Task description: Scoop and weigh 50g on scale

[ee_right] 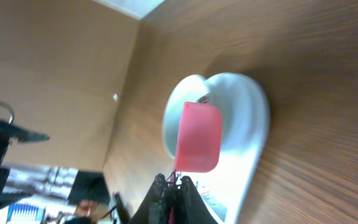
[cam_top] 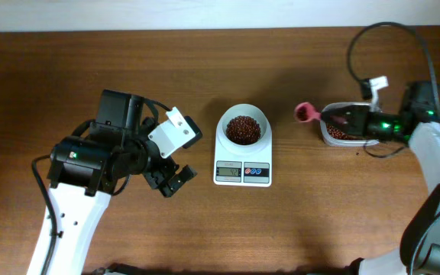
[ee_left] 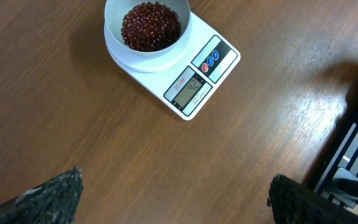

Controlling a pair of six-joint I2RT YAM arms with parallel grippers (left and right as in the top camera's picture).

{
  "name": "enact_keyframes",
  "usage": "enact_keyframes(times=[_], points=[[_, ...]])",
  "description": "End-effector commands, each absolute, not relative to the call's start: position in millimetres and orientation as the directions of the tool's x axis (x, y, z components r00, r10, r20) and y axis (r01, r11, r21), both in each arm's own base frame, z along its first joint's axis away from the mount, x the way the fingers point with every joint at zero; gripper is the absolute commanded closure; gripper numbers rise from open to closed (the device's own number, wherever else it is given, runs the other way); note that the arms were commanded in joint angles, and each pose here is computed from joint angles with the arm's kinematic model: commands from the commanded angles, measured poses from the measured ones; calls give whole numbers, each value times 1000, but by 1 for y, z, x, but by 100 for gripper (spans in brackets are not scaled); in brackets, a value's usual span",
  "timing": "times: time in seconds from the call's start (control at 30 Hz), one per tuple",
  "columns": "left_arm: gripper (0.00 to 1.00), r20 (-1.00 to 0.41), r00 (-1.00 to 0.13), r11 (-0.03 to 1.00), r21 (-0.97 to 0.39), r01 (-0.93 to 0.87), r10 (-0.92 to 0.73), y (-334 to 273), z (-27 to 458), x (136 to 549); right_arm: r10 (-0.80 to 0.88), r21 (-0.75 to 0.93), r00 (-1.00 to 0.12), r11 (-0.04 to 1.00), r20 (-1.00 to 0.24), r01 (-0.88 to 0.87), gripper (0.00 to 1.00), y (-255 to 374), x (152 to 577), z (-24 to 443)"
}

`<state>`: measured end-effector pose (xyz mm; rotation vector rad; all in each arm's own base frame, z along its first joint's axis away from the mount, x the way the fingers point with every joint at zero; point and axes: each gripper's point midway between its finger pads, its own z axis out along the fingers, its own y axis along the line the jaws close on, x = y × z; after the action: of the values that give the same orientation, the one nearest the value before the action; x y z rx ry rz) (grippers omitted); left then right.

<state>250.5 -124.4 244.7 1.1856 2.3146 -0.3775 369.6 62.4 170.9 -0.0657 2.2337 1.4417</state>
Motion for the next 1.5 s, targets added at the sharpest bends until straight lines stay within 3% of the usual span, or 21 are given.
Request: enact_keyframes(times=[0.0,0.2,0.37,0.47,0.57,0.63,0.7,0.77,0.83,0.9,0.97,1.03,1.1,1.13,1.17,1.23,1.3,1.33,1.37,1.43,1.47], points=[[1,-561,-479,571,-13,821,675,-124,245,250,138,837,-866,365,-481,-407,96,97,363,194],[1,-561,-479,571,-12,821,676,-124,245,250,37,829,-866,311,-499,-465,96,142,355,197],[1,-561,-479,571,-13,821,675,-124,245,250,-27,736,-843,473,-537,-484,96,161,370,173],[1,-561,-479,571,-13,821,675,-124,245,250,-62,730,-787,336,-614,-596,96,183,361,195],[1,-561,-479,571,-13,821,675,-124,245,250,-12,697,-842,554,-540,-455,96,170,384,167],[1,-561,-479,571,-13,821,675,-124,245,250,-47,689,-794,468,-605,-553,96,178,379,181],[1,-561,-479,571,-12,821,676,-124,245,250,-11,692,-827,541,-562,-477,96,171,387,171],[1,-561,-479,571,-13,821,675,-124,245,250,-49,689,-777,431,-627,-583,96,182,378,188],[1,-561,-479,571,-12,821,676,-124,245,250,-3,695,-824,536,-566,-479,96,172,389,174],[1,-561,-479,571,-13,821,675,-124,245,250,-67,669,-742,385,-667,-636,96,185,375,194],[1,-561,-479,571,-13,821,675,-124,245,250,18,663,-837,620,-546,-419,96,161,396,161],[1,-561,-479,571,-12,821,676,-124,245,250,-83,628,-747,486,-660,-609,96,176,383,178],[1,-561,-479,571,-12,821,676,-124,245,250,-13,644,-827,620,-562,-448,96,161,394,159],[1,-561,-479,571,-13,821,675,-124,245,250,-95,642,-730,409,-677,-649,96,183,373,187],[1,-561,-479,571,-12,821,676,-124,245,250,-103,614,-697,397,-709,-683,96,184,375,190],[1,-561,-479,571,-12,821,676,-124,245,250,-14,650,-822,605,-569,-460,96,163,393,162],[1,-561,-479,571,-13,821,675,-124,245,250,-117,605,-700,417,-705,-679,96,184,374,186],[1,-561,-479,571,-12,821,676,-124,245,250,-70,622,-775,554,-628,-553,96,173,388,169],[1,-561,-479,571,-12,821,676,-124,245,250,-48,639,-807,583,-589,-501,96,170,389,164],[1,-561,-479,571,-13,821,675,-124,245,250,-115,601,-710,450,-694,-661,96,184,378,182],[1,-561,-479,571,-13,821,675,-124,245,250,-52,623,-790,585,-611,-520,96,171,392,166]])
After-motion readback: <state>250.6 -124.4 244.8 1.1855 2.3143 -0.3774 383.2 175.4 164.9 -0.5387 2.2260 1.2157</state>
